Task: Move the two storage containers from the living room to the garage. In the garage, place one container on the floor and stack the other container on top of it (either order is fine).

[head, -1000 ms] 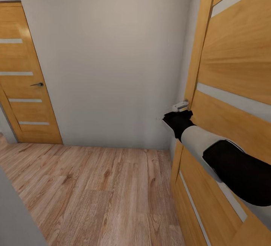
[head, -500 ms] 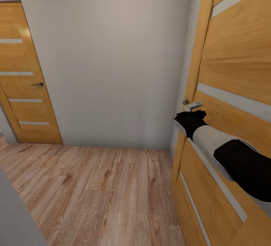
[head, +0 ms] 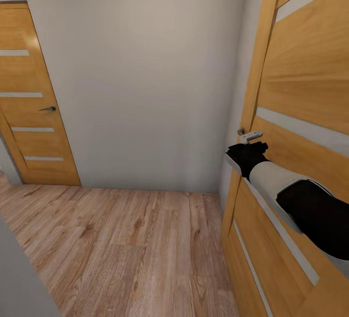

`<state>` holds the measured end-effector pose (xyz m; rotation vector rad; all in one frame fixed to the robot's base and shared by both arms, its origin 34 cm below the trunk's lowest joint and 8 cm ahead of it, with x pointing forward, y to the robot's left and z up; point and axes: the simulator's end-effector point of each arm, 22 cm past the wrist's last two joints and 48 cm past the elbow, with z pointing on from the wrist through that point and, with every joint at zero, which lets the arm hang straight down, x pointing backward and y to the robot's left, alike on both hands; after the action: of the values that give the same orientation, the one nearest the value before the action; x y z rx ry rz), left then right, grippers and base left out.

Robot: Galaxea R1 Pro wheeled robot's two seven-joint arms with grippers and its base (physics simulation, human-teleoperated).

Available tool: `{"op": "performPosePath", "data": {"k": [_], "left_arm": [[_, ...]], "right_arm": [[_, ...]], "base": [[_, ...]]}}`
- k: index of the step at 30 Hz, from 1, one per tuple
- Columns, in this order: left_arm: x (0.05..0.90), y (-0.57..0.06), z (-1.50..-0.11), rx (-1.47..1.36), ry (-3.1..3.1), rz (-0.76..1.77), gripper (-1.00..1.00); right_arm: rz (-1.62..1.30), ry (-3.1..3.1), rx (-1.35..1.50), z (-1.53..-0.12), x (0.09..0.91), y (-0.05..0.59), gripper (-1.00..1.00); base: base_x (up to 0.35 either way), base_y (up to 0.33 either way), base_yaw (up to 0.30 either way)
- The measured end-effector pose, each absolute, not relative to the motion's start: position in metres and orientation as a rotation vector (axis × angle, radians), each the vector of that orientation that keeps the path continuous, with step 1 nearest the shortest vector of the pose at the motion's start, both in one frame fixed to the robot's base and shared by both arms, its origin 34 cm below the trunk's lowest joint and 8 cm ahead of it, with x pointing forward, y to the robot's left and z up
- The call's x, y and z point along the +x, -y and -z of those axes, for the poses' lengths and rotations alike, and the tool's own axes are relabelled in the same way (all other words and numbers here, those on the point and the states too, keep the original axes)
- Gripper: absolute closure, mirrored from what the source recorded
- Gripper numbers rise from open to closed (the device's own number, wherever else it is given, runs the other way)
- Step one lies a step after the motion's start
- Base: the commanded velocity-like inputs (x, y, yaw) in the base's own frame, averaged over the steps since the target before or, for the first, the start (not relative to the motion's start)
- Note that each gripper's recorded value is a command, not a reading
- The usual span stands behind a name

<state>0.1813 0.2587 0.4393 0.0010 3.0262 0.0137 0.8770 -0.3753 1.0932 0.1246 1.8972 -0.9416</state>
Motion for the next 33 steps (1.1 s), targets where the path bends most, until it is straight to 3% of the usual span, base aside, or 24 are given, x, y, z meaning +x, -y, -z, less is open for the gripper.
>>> {"op": "performPosePath", "data": {"k": [23, 26, 30, 33], "left_arm": [[0.181, -0.258, -0.439, 0.001, -3.026, -0.013, -1.0], [0.181, -0.258, -0.439, 0.001, -3.026, -0.013, -1.0], [0.181, -0.258, -0.439, 0.001, -3.026, -0.013, -1.0], [0.181, -0.258, -0.439, 0.0, -3.026, -0.013, -1.0]], "right_arm": [[0.961, -1.898, 0.146, -1.095, 0.874, 0.392, -1.0], [0.937, -1.9, 0.107, -1.094, 0.878, 0.362, -1.0], [0.83, -1.921, -0.014, -1.088, 0.883, 0.258, -1.0], [0.823, -1.925, -0.012, -1.087, 0.883, 0.256, -1.0]], "base": [[0.0, 0.0, 0.0], [0.0, 0.0, 0.0], [0.0, 0.0, 0.0], [0.0, 0.0, 0.0]]}}
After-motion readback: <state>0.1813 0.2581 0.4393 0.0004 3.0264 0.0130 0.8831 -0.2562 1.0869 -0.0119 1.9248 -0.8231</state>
